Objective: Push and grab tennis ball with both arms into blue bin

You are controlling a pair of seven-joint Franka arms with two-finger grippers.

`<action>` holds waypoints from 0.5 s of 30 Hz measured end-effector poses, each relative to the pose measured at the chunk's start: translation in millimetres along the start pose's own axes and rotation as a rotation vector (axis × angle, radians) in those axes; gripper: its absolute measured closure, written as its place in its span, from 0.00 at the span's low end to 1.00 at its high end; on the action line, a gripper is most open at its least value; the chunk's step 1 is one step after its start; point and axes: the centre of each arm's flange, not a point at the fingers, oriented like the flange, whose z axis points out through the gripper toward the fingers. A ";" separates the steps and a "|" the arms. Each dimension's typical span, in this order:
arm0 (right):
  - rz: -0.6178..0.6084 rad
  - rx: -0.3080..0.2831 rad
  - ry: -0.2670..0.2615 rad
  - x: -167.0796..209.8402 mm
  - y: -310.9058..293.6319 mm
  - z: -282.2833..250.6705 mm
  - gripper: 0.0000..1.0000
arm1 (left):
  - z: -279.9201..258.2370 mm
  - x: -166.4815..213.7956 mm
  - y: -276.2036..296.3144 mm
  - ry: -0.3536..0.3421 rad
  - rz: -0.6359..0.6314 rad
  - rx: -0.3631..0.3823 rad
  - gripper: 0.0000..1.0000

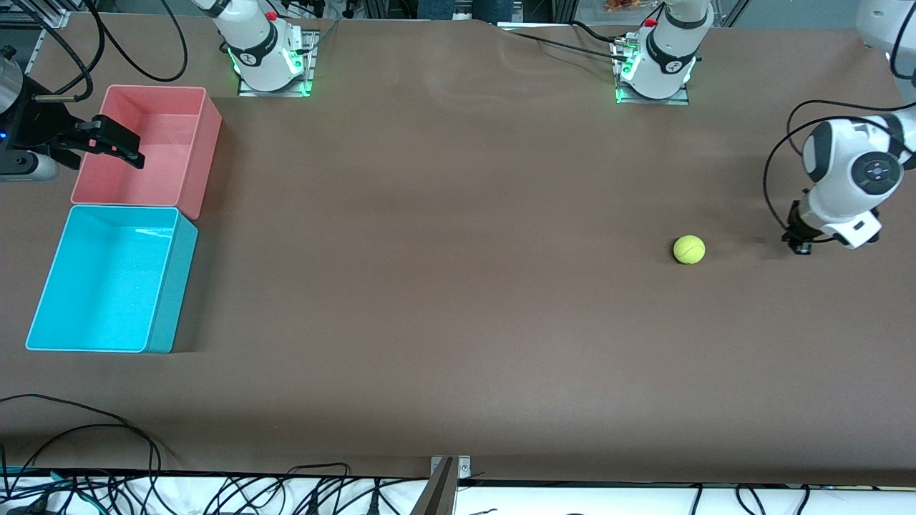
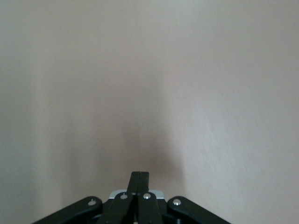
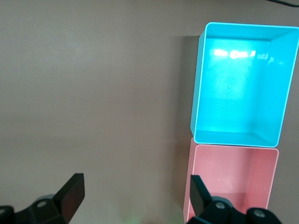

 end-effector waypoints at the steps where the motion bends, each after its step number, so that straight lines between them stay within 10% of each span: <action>1: 0.000 0.000 0.000 0.0 0.0 0.0 0.00 | -0.7 -12.2 3.7 -0.008 -0.016 -0.003 0.99; 15: 0.000 0.000 0.000 0.0 0.0 0.0 0.00 | -42.1 -235.6 24.5 -0.119 -0.174 -0.001 0.99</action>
